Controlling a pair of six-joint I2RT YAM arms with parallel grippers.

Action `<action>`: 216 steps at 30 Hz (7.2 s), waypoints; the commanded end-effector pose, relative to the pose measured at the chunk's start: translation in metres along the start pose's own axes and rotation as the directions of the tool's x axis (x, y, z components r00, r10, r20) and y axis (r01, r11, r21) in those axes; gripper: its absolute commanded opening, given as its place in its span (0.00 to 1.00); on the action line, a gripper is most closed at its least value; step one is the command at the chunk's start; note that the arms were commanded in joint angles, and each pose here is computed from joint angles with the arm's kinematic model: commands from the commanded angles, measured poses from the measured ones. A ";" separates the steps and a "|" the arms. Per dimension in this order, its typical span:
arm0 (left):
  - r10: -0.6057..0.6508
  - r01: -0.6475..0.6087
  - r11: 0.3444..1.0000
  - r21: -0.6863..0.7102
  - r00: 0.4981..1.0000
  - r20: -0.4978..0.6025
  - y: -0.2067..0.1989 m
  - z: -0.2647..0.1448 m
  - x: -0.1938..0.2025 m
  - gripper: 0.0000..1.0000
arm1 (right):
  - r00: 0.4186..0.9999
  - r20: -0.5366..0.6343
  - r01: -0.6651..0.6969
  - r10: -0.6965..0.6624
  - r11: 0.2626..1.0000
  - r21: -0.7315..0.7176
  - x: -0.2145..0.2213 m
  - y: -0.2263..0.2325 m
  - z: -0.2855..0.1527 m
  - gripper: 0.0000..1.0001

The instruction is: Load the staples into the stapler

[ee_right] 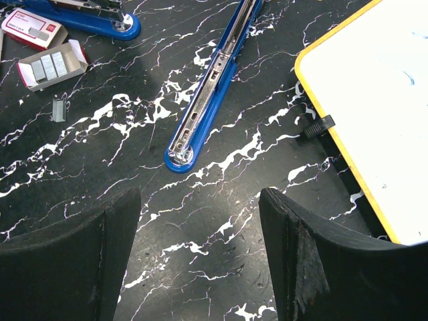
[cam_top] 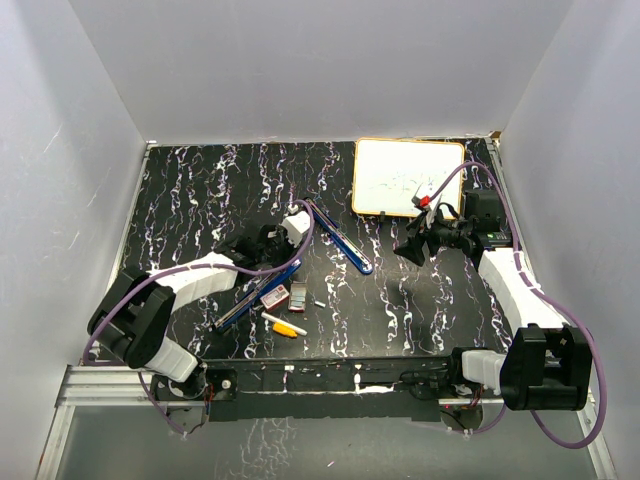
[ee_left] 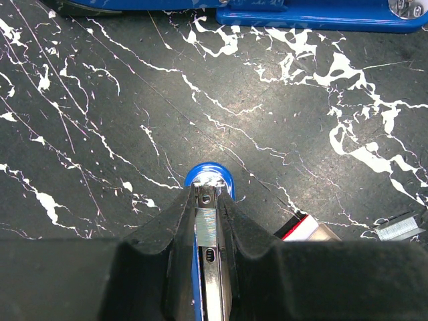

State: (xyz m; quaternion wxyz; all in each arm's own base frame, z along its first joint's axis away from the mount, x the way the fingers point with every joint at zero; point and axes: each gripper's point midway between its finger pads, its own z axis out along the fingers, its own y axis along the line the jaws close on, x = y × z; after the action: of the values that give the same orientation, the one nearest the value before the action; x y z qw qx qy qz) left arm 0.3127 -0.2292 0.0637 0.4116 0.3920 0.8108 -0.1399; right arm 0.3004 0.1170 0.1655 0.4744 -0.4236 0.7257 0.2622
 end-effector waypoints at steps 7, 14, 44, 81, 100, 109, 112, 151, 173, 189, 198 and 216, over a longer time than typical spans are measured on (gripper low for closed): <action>0.028 -0.028 1.000 -0.011 1.000 -0.002 0.001 -0.009 0.000 0.00 | 0.999 0.028 0.031 -0.031 1.000 -0.005 -0.007 -0.002 -0.001 0.75; 0.052 -0.052 0.999 -0.008 0.999 0.002 0.001 -0.012 -0.002 0.00 | 0.999 0.027 0.030 -0.030 1.000 -0.005 -0.007 -0.002 0.000 0.75; 0.033 -0.033 0.999 0.004 0.998 -0.048 0.001 -0.018 -0.009 0.00 | 0.999 0.026 0.026 -0.026 1.000 -0.011 -0.007 -0.002 0.001 0.75; 0.009 -0.009 1.000 -0.002 0.998 -0.067 -0.003 -0.014 0.010 0.00 | 0.999 0.024 0.029 -0.029 0.999 -0.016 -0.006 -0.001 0.000 0.76; -0.017 0.017 1.000 0.001 0.998 -0.060 0.001 -0.016 0.017 0.00 | 0.999 0.023 0.030 -0.029 0.999 -0.018 -0.006 -0.001 0.000 0.76; -0.034 0.035 0.999 0.027 0.998 -0.045 0.000 -0.020 0.018 0.00 | 0.999 0.025 0.031 -0.030 0.999 -0.021 -0.009 -0.001 -0.001 0.76; -0.037 0.038 0.999 0.030 0.999 -0.037 0.001 -0.021 0.017 0.00 | 0.999 0.026 0.031 -0.031 0.999 -0.022 -0.009 -0.001 -0.001 0.76; -0.050 0.049 0.999 0.007 0.998 0.029 0.013 -0.031 0.022 0.00 | 0.999 0.033 0.038 -0.037 0.999 -0.029 -0.014 -0.001 -0.001 0.77; -0.017 0.015 0.999 0.030 0.996 0.086 0.005 -0.039 0.023 0.00 | 0.999 0.035 0.041 -0.039 0.998 -0.038 -0.018 -0.001 -0.002 0.77; 0.026 -0.032 0.998 0.060 0.995 0.096 -0.004 -0.041 0.035 0.05 | 0.999 0.034 0.037 -0.035 0.998 -0.044 -0.017 -0.001 -0.001 0.78; 0.038 -0.046 0.996 0.080 0.994 0.102 -0.008 -0.043 0.035 0.15 | 0.999 0.034 0.037 -0.035 0.998 -0.045 -0.020 -0.001 -0.002 0.78; 0.032 -0.037 0.997 0.061 0.996 0.086 -0.004 -0.043 0.034 0.32 | 0.999 0.032 0.038 -0.037 0.998 -0.045 -0.019 -0.001 -0.002 0.78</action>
State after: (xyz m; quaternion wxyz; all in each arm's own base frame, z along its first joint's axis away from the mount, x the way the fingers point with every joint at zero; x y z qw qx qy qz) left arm 0.2738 -0.1910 0.0554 0.4289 0.4123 0.7849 -0.1733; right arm 0.2929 0.1209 0.1613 0.4519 -0.4279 0.7282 0.2869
